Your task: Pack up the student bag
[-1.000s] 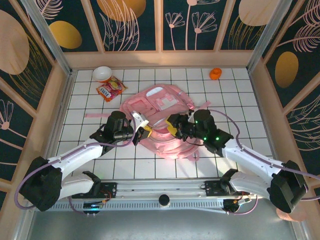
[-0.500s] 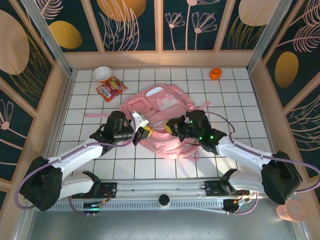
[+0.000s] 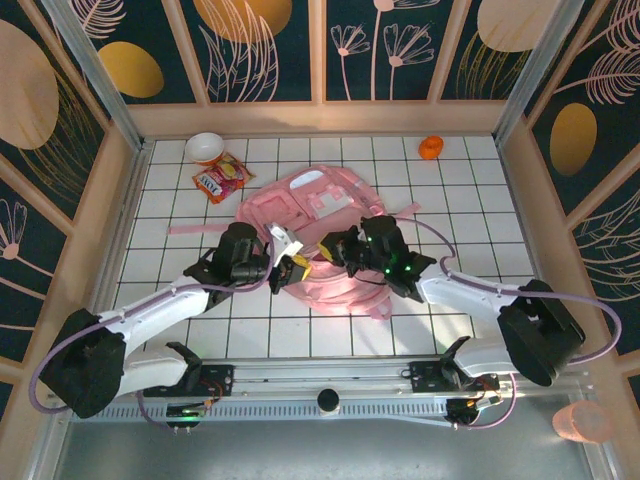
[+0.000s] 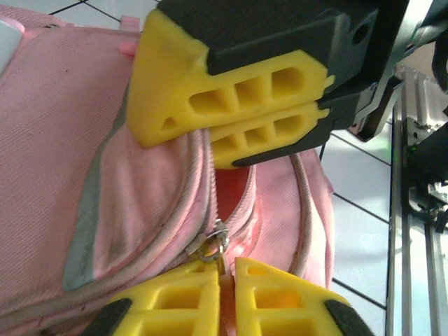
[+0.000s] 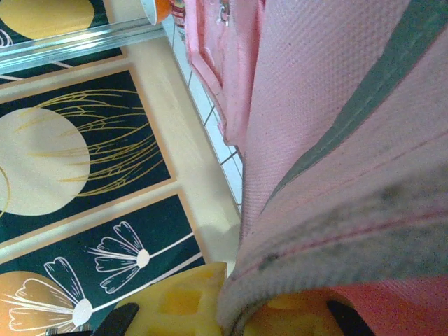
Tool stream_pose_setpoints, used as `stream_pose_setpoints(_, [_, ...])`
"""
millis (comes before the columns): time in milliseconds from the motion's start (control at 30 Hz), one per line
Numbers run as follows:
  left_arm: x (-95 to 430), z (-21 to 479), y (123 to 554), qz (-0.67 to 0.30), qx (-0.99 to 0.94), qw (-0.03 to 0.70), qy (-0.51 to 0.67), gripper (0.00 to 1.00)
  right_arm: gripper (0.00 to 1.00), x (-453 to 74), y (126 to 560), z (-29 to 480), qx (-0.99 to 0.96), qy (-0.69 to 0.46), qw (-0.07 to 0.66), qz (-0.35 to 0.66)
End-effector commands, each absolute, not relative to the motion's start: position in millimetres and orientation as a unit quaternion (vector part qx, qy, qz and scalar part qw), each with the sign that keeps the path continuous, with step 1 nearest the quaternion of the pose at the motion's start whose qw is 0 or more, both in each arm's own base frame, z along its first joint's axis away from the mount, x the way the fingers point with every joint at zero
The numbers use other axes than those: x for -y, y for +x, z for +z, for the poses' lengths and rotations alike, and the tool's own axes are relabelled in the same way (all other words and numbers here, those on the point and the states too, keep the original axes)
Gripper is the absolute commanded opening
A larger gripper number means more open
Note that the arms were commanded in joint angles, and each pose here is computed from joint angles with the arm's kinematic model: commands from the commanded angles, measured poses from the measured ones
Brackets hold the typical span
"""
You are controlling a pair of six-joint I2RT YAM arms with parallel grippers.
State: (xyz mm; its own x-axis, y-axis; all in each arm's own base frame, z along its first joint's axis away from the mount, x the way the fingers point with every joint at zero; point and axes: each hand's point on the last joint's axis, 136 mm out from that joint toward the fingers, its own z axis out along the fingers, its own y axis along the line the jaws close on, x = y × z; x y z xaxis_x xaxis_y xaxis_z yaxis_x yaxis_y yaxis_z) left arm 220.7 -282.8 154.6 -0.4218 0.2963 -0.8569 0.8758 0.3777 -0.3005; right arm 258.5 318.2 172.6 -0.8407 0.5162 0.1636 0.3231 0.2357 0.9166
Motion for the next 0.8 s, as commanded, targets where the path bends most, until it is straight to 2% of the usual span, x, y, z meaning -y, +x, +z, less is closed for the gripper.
stream_pose_setpoints(0, [317.5,211.9,200.1,-0.478,-0.654,0.389,0.440,0.15,0.00,-327.1,271.8,190.5,-0.771,0.244,0.115,0.577])
stream_pose_setpoints(67, [321.4,210.3,198.7,-0.480,-0.654,0.382,0.443,0.23,0.00,-326.8,271.4,192.2,-0.777,0.229,0.116,0.575])
stream_pose_setpoints(133, [321.8,214.6,197.8,-0.479,-0.647,0.387,0.450,0.37,0.00,-323.5,270.5,193.6,-0.788,0.202,0.118,0.570])
stream_pose_setpoints(200, [318.5,225.1,200.4,-0.463,-0.638,0.416,0.453,0.47,0.00,-318.3,268.7,193.2,-0.803,0.166,0.121,0.560])
stream_pose_setpoints(333, [301.7,233.9,210.7,-0.389,-0.633,0.484,0.462,0.60,0.00,-309.6,262.0,204.7,-0.816,0.062,0.131,0.559])
stream_pose_setpoints(567, [283.8,222.8,222.7,-0.249,-0.625,0.496,0.548,0.67,0.00,-292.3,253.7,205.8,-0.838,-0.084,0.131,0.523])
stream_pose_setpoints(767, [294.1,204.2,239.2,-0.214,-0.609,0.492,0.584,0.65,0.00,-280.2,261.1,210.5,-0.829,-0.119,0.124,0.532])
